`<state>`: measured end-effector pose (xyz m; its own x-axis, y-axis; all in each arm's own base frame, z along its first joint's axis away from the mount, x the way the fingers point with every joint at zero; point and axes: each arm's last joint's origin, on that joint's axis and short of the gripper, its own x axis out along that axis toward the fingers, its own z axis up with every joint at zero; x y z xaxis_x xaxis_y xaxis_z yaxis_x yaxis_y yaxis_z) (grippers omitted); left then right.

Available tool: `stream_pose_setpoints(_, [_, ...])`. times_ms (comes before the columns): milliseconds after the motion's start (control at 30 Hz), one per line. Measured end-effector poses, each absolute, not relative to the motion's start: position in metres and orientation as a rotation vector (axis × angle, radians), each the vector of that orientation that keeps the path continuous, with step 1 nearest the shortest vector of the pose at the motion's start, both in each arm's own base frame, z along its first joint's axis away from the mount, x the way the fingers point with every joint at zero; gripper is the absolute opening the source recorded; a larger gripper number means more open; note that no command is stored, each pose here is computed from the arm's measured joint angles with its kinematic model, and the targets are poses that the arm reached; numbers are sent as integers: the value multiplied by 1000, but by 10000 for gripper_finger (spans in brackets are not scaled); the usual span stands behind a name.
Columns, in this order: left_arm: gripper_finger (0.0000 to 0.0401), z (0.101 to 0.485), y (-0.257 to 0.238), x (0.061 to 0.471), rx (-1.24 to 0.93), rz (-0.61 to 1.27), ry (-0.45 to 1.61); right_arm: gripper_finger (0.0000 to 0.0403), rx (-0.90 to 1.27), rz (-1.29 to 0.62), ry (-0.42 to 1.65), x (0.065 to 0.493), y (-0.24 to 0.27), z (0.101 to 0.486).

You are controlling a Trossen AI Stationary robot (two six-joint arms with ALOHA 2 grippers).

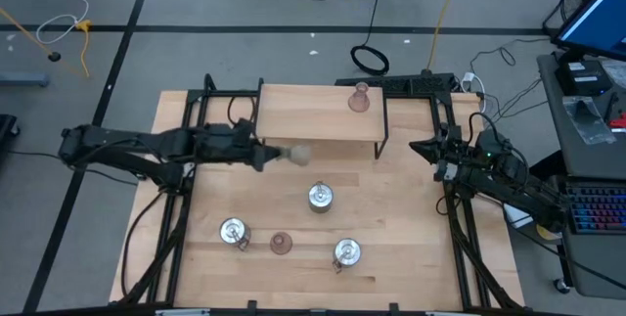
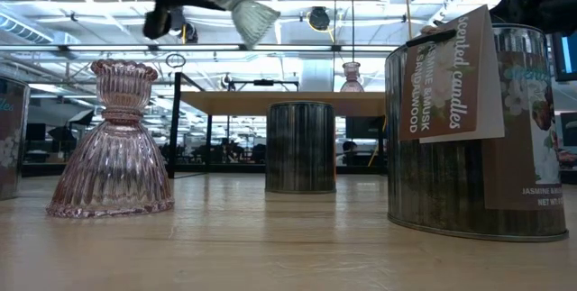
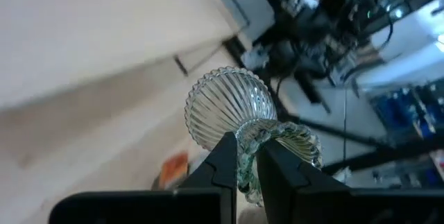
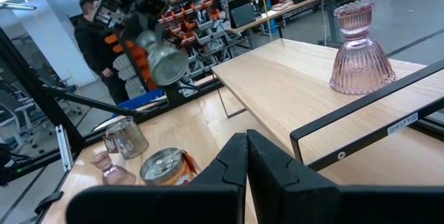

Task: Pick & Place candle stick holders
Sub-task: Put the green candle holder on the shelf

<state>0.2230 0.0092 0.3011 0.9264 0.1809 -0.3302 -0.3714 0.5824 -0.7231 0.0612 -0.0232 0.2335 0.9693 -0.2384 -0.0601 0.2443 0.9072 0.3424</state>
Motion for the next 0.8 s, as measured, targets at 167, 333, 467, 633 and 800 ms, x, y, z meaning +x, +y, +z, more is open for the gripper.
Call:
stream_pose_setpoints(167, [33,311,22,236,-847,357,190,0,372,-251,15,61,-23,234])
stream_pose_setpoints(333, [33,337,33,257,-743,369,261,0,376,-253,20,61,-23,233])
stream_pose_setpoints(467, [33,351,41,273,-665,416,383,0,374,-252,15,61,-23,233])
stream_pose_setpoints(633, [33,369,48,292,-575,432,471,0,342,-236,-66,62,-24,242])
stream_pose_setpoints(800, [33,380,57,311,-506,419,506,0,269,-213,-122,68,-26,251])
